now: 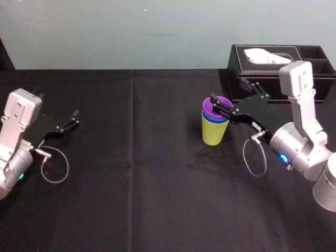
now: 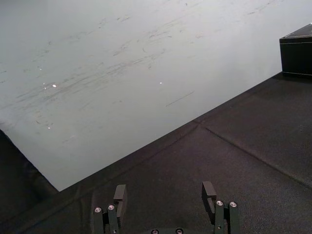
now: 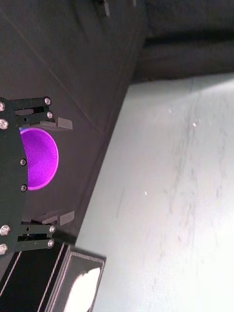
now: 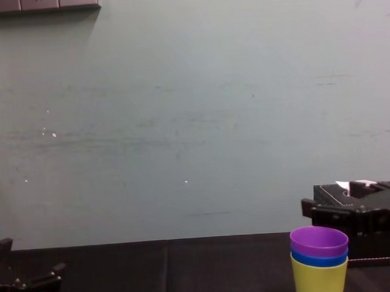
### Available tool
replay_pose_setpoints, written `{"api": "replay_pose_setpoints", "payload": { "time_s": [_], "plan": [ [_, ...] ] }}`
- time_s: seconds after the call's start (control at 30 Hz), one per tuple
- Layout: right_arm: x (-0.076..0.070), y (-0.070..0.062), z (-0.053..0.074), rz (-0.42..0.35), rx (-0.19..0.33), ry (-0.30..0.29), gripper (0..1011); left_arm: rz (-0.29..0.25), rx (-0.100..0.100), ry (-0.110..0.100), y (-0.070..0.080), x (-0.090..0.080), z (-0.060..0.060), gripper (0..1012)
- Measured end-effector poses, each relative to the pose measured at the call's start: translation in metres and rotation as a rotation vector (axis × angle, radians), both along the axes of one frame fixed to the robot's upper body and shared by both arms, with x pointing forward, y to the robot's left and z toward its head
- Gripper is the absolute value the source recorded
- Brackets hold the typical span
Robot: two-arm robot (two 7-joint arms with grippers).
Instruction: Stack the three plastic cups sequentially using one hand.
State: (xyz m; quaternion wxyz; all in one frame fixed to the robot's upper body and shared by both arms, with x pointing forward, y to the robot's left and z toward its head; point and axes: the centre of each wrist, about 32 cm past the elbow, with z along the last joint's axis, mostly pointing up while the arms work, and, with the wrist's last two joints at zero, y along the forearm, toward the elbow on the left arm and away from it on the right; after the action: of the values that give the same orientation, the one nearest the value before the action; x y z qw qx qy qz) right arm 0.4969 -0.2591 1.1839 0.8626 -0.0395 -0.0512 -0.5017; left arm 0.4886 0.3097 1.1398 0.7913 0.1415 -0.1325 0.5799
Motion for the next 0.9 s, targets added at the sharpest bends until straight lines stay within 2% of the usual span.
{"api": "replay_pose_setpoints", "payload": {
  "time_s": [0.2, 0.33, 0.43, 0.57, 0.73, 0.9],
  "plan": [
    [-0.008, 0.000, 0.000, -0.111, 0.005, -0.027, 1003, 0.000, 0.000, 0.000, 0.000, 0.000, 0.000, 1012],
    [-0.010, 0.002, -0.002, -0.213, -0.015, -0.031, 1003, 0.000, 0.000, 0.000, 0.000, 0.000, 0.000, 1011],
    [-0.010, 0.005, -0.004, -0.318, -0.045, -0.024, 1003, 0.000, 0.000, 0.000, 0.000, 0.000, 0.000, 1011],
    [-0.008, 0.008, -0.009, -0.393, -0.080, 0.005, 1003, 0.000, 0.000, 0.000, 0.000, 0.000, 0.000, 1011],
    [-0.004, 0.011, -0.018, -0.442, -0.129, 0.048, 1003, 0.000, 0.000, 0.000, 0.000, 0.000, 0.000, 1011],
    [-0.003, 0.014, -0.022, -0.432, -0.140, 0.067, 1003, 0.000, 0.000, 0.000, 0.000, 0.000, 0.000, 1011]
  ]
}}
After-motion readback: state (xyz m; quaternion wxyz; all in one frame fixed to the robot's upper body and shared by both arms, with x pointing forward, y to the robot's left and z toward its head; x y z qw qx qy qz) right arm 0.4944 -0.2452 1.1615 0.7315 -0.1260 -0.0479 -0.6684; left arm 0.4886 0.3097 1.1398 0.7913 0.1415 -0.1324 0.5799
